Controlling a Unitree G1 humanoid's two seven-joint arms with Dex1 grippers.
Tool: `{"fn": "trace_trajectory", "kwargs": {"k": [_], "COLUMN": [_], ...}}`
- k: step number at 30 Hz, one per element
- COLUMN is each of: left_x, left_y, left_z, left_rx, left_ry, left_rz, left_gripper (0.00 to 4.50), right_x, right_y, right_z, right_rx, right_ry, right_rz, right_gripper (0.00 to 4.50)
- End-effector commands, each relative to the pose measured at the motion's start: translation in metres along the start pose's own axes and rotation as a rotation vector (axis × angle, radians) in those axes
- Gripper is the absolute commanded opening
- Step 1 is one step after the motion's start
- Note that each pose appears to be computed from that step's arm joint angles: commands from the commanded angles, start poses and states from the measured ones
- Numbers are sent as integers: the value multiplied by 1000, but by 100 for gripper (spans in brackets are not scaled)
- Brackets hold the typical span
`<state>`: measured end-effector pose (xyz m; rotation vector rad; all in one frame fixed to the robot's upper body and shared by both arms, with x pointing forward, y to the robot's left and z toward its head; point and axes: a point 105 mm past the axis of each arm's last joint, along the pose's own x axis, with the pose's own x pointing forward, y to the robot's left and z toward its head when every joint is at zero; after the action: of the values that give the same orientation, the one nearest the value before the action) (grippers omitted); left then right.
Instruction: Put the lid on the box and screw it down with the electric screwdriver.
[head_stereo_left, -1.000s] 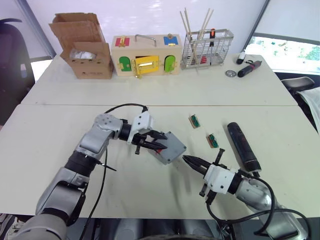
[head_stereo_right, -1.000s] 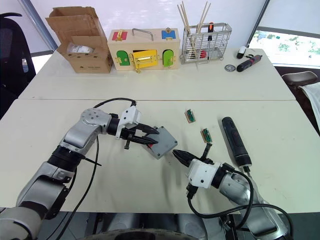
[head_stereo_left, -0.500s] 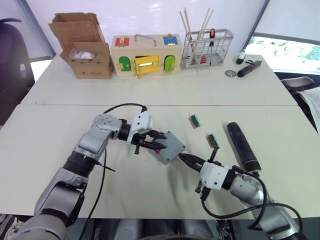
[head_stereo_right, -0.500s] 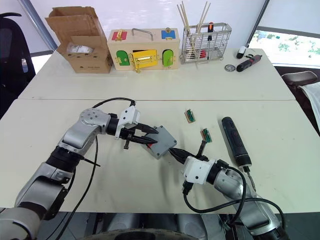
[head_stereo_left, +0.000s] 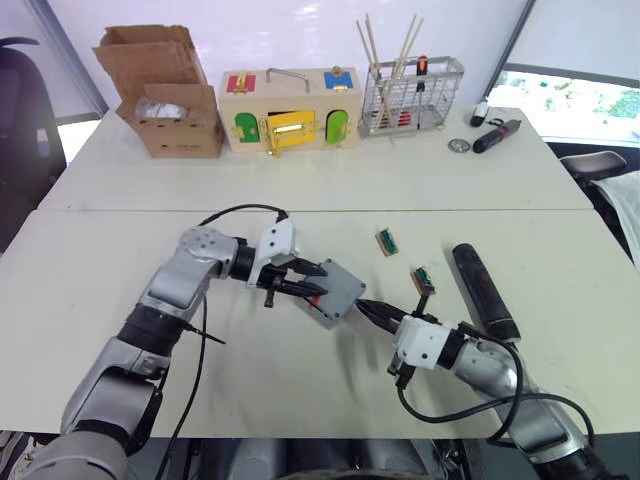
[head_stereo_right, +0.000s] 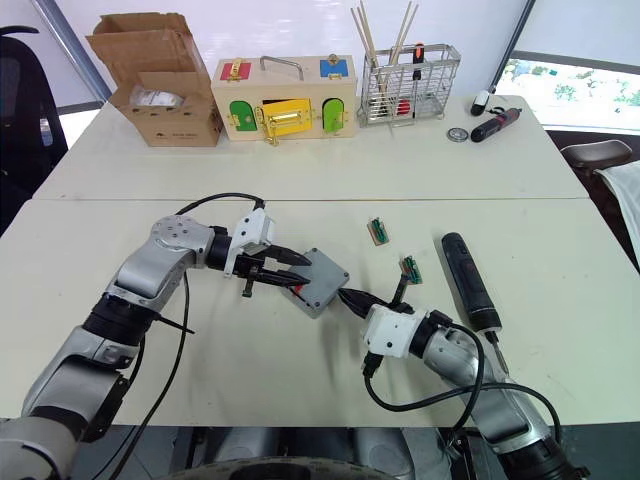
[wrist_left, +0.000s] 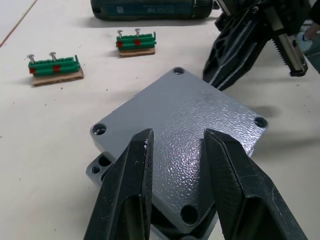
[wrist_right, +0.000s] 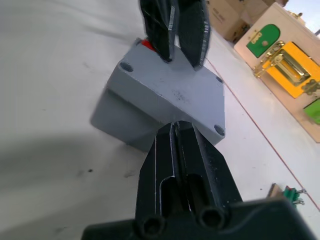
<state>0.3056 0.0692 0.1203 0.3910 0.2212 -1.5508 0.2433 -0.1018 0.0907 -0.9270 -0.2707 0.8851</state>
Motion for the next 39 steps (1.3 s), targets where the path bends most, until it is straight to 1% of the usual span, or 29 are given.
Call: {"fn": "trace_trajectory", "kwargs": {"k": [1, 13, 18, 28, 39], "left_x": [0, -5, -6, -10, -21], "left_y": [-6, -3, 2, 5, 8], "left_z": [-19, -13, -5, 5, 29], "left_rx": [-82, -91, -86, -73, -61], "left_ry": [52, 30, -4, -22, -68], "left_rz": [-13, 16, 30, 29, 14], "left_gripper": [159, 159, 159, 159, 159], "right_x": [4, 7, 7, 8, 7], "right_y": [-8, -4, -2, -2, 2], "right_z": [9, 15, 17, 21, 18], "right_rx": [-33, -35, -47, -60, -62], "right_ry": [-42, -70, -81, -97, -86], "right_rz": [-35, -26, -18, -15, 5], "right_gripper": [2, 2, 2, 2, 2]}}
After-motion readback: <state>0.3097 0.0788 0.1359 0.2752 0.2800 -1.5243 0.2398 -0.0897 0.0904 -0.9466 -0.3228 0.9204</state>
